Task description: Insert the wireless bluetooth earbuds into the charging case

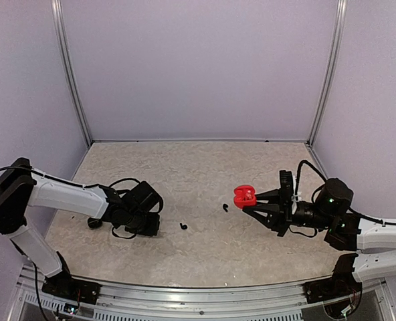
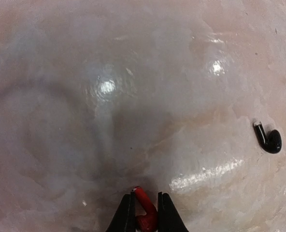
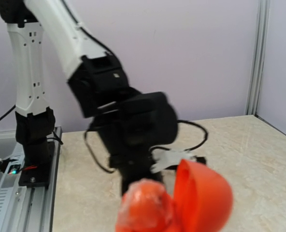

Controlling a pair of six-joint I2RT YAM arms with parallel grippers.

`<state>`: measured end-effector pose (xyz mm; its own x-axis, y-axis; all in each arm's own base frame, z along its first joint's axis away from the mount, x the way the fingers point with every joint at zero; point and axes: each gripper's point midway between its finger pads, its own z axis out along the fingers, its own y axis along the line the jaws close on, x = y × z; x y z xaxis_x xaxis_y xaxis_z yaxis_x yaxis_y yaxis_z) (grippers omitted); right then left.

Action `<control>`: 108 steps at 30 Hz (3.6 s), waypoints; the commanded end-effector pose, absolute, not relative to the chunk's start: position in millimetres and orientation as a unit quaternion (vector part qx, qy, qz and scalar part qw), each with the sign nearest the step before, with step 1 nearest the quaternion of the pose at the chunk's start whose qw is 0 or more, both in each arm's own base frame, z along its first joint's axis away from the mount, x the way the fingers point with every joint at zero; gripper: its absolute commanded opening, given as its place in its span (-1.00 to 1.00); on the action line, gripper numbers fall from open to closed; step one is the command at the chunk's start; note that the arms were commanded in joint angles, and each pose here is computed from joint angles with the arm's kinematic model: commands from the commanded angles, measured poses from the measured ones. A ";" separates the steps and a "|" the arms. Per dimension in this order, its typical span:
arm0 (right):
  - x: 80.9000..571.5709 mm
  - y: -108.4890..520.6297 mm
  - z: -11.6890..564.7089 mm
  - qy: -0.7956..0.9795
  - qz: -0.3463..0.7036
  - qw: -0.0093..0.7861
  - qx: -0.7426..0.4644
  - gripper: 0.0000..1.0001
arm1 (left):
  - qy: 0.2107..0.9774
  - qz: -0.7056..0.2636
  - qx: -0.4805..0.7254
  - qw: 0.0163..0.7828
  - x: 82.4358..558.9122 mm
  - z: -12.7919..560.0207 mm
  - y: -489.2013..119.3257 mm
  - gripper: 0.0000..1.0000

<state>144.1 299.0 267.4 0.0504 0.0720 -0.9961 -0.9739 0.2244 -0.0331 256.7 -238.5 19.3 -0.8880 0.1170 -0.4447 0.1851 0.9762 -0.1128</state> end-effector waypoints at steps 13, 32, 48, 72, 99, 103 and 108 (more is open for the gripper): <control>140.6 290.5 271.1 0.514 0.450 0.594 -0.426 -1.00 | 0.970 -0.120 0.016 0.208 238.1 38.9 -264.6 -0.06; 136.4 287.0 273.5 0.510 0.450 0.595 -0.428 -1.00 | 0.957 -0.143 0.157 0.198 226.8 73.7 -259.2 -0.03; 137.3 286.2 270.8 0.516 0.451 0.592 -0.424 -1.00 | 0.969 -0.161 0.112 0.151 192.9 32.4 -241.3 -0.80; 142.6 288.5 265.2 0.524 0.441 0.592 -0.424 -1.00 | 0.964 -0.154 0.115 0.184 229.8 20.6 -282.2 -0.90; 143.7 292.1 263.6 0.527 0.442 0.586 -0.428 -1.00 | 0.968 -0.098 0.131 0.191 237.7 47.1 -258.9 -0.19; 143.6 291.0 263.4 0.529 0.440 0.586 -0.428 -1.00 | 0.969 -0.087 0.140 0.181 240.0 36.8 -261.5 -0.22; 143.3 289.4 261.8 0.531 0.438 0.587 -0.427 -1.00 | 0.971 -0.077 0.150 0.172 241.1 27.5 -263.1 -0.28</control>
<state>141.5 292.6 256.4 0.0378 0.0475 -0.9982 -0.9713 0.2363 -0.0255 235.7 -258.1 26.9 -0.9081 0.2315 -0.3489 0.2896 0.9491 -0.1241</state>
